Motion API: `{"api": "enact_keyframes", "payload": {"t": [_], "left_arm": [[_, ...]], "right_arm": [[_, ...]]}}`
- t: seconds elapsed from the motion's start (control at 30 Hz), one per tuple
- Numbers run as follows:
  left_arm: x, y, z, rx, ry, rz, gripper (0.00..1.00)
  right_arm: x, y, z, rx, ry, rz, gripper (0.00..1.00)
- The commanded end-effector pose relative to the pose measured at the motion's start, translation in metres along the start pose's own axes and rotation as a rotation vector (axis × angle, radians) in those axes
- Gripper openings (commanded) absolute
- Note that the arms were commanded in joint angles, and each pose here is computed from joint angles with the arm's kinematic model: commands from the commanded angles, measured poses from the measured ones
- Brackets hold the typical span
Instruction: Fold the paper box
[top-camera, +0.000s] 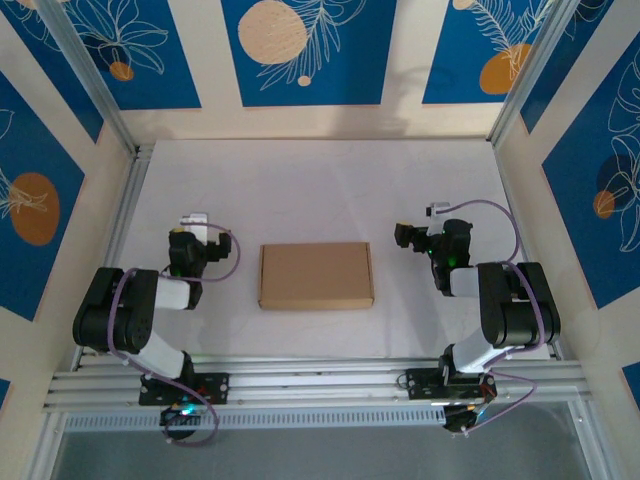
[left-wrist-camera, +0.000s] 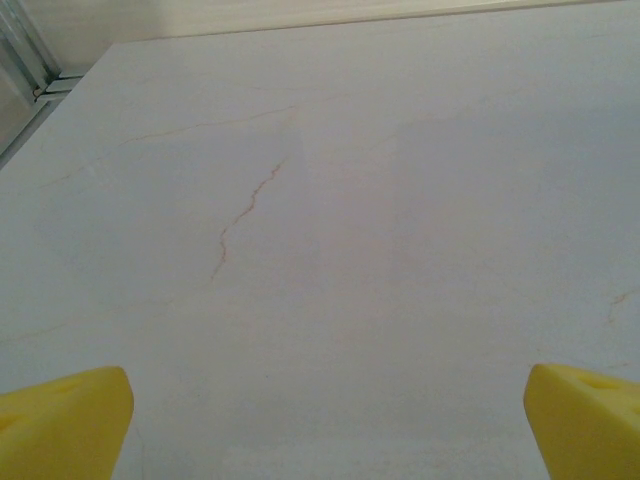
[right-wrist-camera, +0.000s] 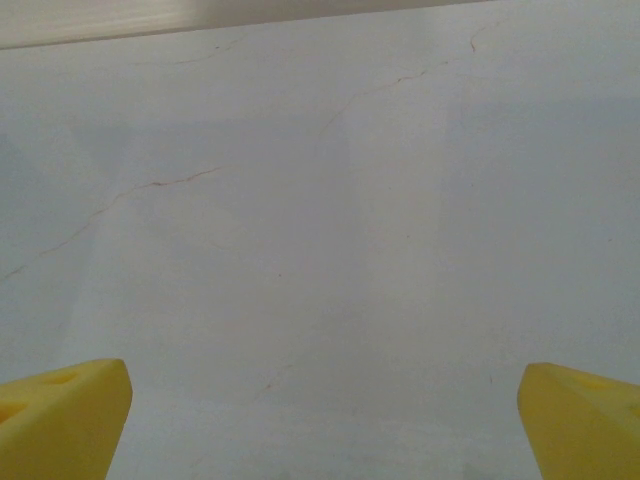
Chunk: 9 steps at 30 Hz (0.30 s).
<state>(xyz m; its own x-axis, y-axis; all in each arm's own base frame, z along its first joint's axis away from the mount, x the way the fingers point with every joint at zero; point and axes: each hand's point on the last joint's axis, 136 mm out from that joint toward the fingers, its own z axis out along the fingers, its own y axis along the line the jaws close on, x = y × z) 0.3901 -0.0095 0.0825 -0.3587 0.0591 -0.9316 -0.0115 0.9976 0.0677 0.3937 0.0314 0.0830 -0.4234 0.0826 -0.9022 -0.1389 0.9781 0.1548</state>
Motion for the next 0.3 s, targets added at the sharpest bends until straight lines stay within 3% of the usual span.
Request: {"api": "enact_keyframes", "payload": {"t": [0.0, 0.27], "left_arm": [[-0.0104, -0.0032, 0.0017, 0.019, -0.034, 0.017, 1.0], [-0.0113, -0.0055, 0.0013, 0.03, -0.036, 0.02, 1.0]], "right_arm": [[-0.0106, 0.0031, -0.0018, -0.015, -0.034, -0.026, 0.99], [-0.0102, 0.0026, -0.0019, -0.015, -0.032, -0.025, 0.99]]}}
